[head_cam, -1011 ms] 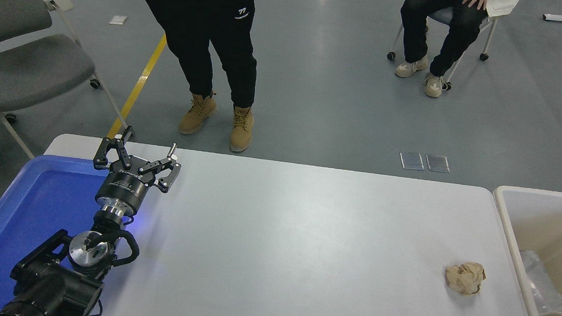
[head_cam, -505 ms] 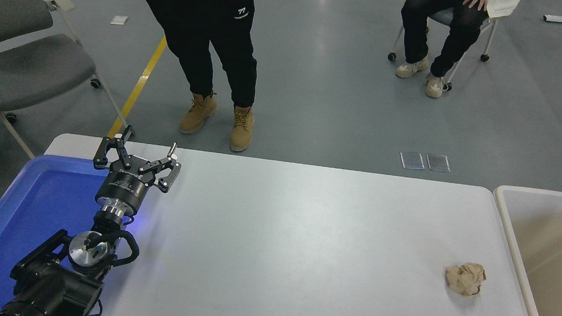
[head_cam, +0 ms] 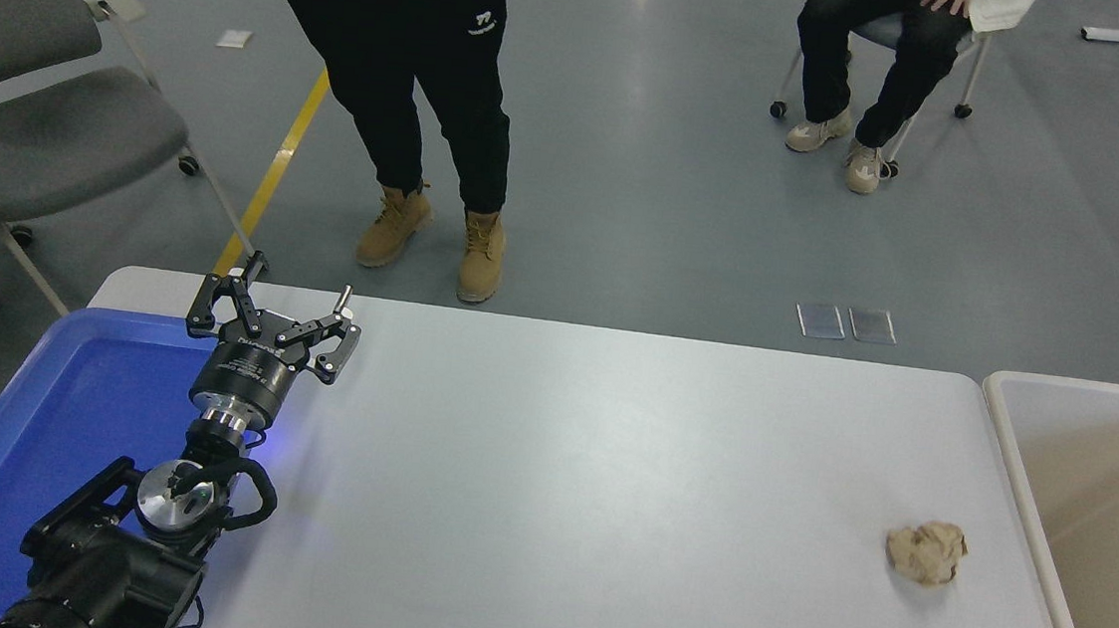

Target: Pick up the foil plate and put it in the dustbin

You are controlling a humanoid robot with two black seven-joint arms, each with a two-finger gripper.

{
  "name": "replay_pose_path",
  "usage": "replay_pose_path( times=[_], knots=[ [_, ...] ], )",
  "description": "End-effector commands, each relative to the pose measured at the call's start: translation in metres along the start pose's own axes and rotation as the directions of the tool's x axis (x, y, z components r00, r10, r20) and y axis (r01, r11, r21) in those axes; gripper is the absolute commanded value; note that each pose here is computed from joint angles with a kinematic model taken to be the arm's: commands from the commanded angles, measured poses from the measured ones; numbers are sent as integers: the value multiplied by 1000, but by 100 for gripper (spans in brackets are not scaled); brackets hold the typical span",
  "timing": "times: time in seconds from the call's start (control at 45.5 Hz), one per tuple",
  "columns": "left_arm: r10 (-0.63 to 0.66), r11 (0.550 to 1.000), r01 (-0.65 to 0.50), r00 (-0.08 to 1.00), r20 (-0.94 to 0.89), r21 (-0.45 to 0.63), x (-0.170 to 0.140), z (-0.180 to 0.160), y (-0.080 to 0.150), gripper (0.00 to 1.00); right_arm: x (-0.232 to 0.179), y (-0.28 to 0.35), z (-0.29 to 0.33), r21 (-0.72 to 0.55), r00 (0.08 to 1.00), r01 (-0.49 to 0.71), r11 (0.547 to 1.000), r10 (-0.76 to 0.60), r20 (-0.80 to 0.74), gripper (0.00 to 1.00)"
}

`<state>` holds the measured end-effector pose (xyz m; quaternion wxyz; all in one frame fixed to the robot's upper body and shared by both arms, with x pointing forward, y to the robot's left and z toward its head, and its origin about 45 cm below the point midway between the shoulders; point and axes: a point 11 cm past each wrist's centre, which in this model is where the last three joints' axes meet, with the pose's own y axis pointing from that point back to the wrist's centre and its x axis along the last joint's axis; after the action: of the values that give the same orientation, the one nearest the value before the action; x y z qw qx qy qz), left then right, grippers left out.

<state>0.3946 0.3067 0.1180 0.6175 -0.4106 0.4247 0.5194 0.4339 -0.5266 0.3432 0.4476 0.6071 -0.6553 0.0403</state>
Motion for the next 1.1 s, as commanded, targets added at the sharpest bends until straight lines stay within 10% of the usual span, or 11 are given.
replay_pose_path(
  times=[0.0, 0.703, 1.077],
  knots=[
    [-1, 1000, 1, 1000, 0, 0, 0, 0, 0, 99, -21, 34, -48, 29, 980, 128, 991, -122, -159, 100],
    [-1, 1000, 1, 1000, -1, 1, 0, -1, 0, 99, -184, 112, -136, -174, 472, 429, 887, -384, -794, 100],
    [1, 1000, -1, 1000, 1, 0, 0, 0, 0, 99, -246, 161, -131, -399, 178, 575, 714, -585, -791, 100]
  ],
)
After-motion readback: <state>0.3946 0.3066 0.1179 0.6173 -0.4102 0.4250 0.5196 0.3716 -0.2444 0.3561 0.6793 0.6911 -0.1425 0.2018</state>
